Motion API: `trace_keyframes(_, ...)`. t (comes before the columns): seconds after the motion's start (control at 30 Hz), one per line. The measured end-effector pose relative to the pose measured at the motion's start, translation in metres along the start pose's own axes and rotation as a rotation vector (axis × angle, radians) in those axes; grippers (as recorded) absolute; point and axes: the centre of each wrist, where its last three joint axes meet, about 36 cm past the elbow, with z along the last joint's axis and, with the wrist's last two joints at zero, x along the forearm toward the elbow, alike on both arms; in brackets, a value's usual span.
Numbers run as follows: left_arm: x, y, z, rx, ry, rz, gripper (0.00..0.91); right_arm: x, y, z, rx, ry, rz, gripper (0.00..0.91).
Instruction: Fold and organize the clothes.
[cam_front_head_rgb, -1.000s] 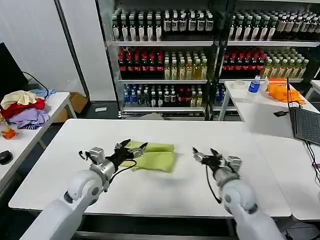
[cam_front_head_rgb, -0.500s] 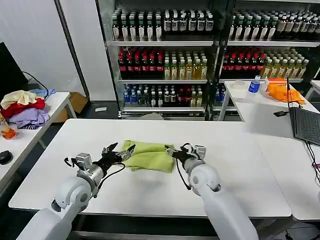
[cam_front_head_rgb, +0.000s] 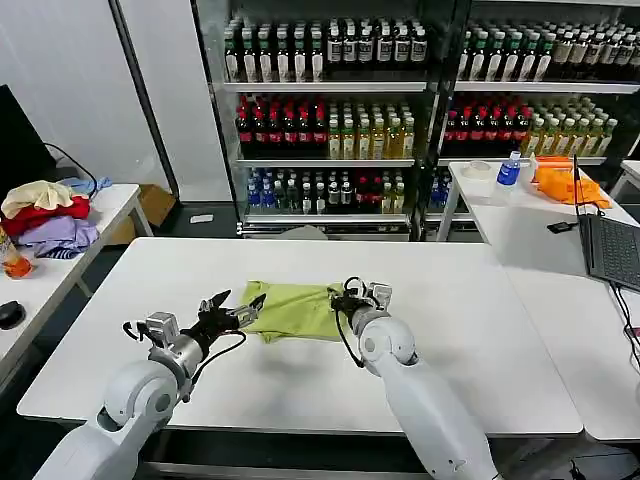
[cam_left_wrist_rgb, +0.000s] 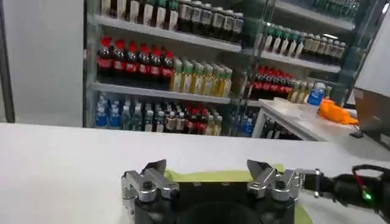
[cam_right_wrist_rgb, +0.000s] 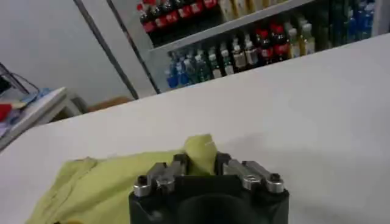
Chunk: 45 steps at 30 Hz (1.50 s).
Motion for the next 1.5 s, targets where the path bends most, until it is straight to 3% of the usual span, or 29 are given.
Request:
trace_keyframes(0.3,0.0,-0.005,0.007,0.003,0.007,0.007,0.907,-0.016,-0.019,-0.009,0.066,-0.022,0.079,0.0)
trace_keyframes(0.6,0.003,-0.01,0.01,0.002,0.014,0.02,0.907,-0.027,-0.051,-0.021,0.216,-0.033,0.173,0.0)
trace_keyframes(0.67,0.003,-0.011,0.01,0.002,0.013,0.023,0.907,-0.029,-0.057,-0.026,0.245,-0.041,0.189,0.091)
trace_keyframes(0.83,0.003,-0.013,0.01,0.002,0.012,0.028,0.907,-0.037,-0.067,-0.034,0.316,-0.071,0.218,0.121)
trace_keyframes(0.9,0.003,-0.013,0.01,0.003,0.011,0.029,0.907,-0.041,-0.07,-0.038,0.343,-0.086,0.226,0.322)
trace_keyframes(0.97,0.004,-0.014,0.01,0.003,0.011,0.03,0.907,-0.044,-0.071,-0.041,0.368,-0.098,0.232,0.433)
trace_keyframes(1.27,0.007,-0.014,0.013,0.004,0.015,0.033,0.907,-0.064,-0.073,-0.043,0.472,-0.154,0.257,0.474)
trace_keyframes(1.33,0.007,-0.015,0.013,0.004,0.015,0.034,0.907,-0.068,-0.072,-0.044,0.488,-0.165,0.258,0.856)
trace_keyframes(1.37,0.007,-0.015,0.013,0.004,0.015,0.035,0.907,-0.069,-0.071,-0.044,0.494,-0.169,0.258,0.907)
trace_keyframes(1.5,0.009,-0.017,0.013,0.006,0.015,0.039,0.907,-0.071,-0.073,-0.043,0.51,-0.18,0.266,0.907)
